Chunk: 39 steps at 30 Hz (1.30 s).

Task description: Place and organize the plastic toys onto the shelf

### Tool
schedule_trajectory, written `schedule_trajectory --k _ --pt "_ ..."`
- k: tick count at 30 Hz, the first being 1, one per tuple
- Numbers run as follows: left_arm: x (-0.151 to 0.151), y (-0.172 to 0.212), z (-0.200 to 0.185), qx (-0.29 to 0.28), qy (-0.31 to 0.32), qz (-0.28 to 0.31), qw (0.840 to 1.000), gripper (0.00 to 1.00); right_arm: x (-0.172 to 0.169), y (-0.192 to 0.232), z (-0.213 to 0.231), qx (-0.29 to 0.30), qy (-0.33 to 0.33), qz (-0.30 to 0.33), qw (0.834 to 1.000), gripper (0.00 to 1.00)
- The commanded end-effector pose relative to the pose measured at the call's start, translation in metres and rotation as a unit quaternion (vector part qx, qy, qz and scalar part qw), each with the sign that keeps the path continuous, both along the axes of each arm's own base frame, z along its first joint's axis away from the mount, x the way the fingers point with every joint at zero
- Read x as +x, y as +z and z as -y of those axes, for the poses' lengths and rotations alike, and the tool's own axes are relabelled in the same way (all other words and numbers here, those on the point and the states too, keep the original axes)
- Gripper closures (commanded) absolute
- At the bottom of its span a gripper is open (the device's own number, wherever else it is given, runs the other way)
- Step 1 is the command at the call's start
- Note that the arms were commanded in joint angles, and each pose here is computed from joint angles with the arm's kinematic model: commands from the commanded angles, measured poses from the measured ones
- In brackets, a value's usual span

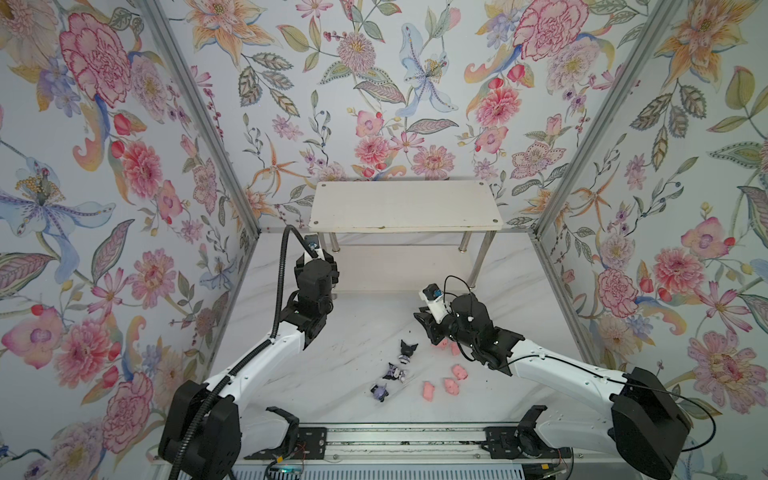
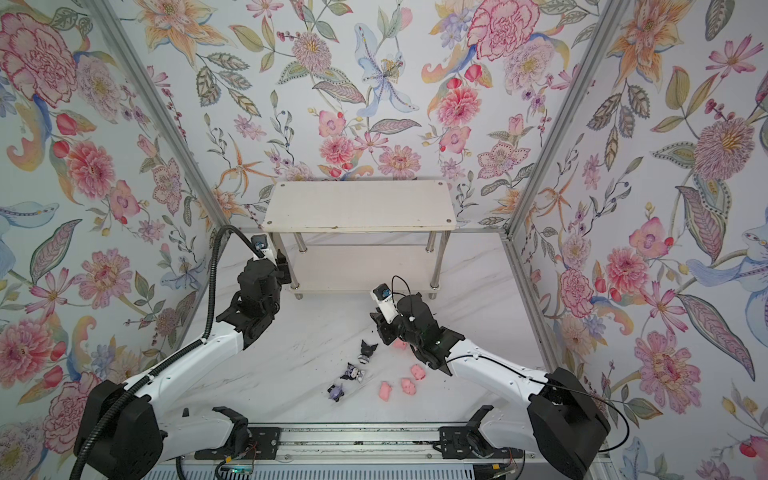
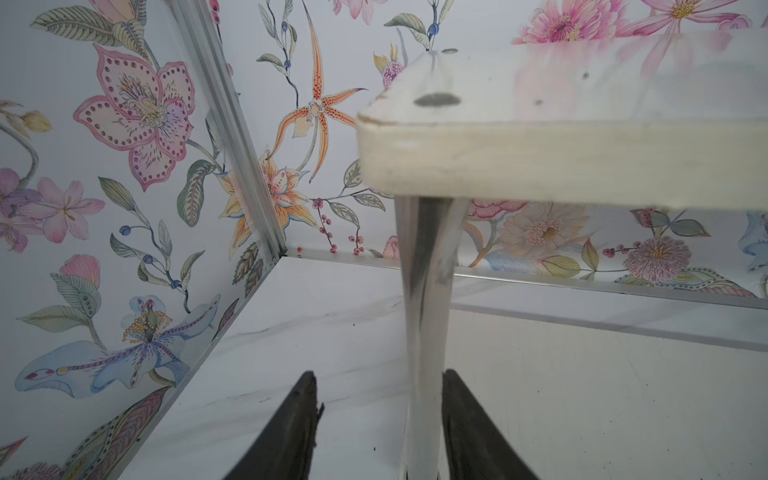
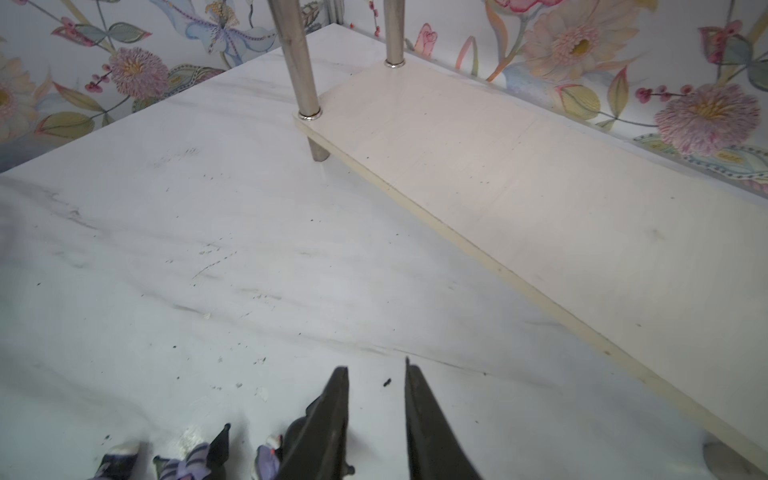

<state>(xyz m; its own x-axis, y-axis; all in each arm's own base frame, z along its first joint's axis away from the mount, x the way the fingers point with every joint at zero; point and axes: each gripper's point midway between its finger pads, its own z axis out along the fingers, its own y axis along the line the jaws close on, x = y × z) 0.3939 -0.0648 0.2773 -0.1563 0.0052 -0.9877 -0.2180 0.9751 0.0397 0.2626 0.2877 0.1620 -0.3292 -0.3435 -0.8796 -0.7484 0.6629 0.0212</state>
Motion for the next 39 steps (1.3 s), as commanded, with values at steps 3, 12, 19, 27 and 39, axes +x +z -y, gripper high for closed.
schedule_trajectory --k 3,12,19,27,39 --pt "-0.031 0.005 -0.02 -0.026 0.017 0.014 0.999 0.37 -0.041 -0.027 -0.021 -0.065 0.038 -0.027 0.997 0.7" --pt "-0.071 -0.035 -0.017 -0.087 -0.032 -0.013 0.996 0.4 -0.071 -0.076 -0.023 -0.069 -0.001 -0.146 0.987 0.58" --pt "-0.074 -0.075 0.008 -0.083 -0.077 -0.075 0.991 0.35 -0.069 -0.109 -0.032 -0.051 -0.031 -0.267 0.962 0.4" --pt "-0.063 -0.096 0.025 -0.077 -0.098 -0.101 0.987 0.26 -0.062 -0.112 -0.075 0.021 0.006 -0.328 0.944 0.36" --pt "-0.052 -0.114 0.041 -0.059 -0.123 -0.145 0.98 0.28 -0.034 -0.055 -0.099 0.137 0.059 -0.308 0.94 0.36"
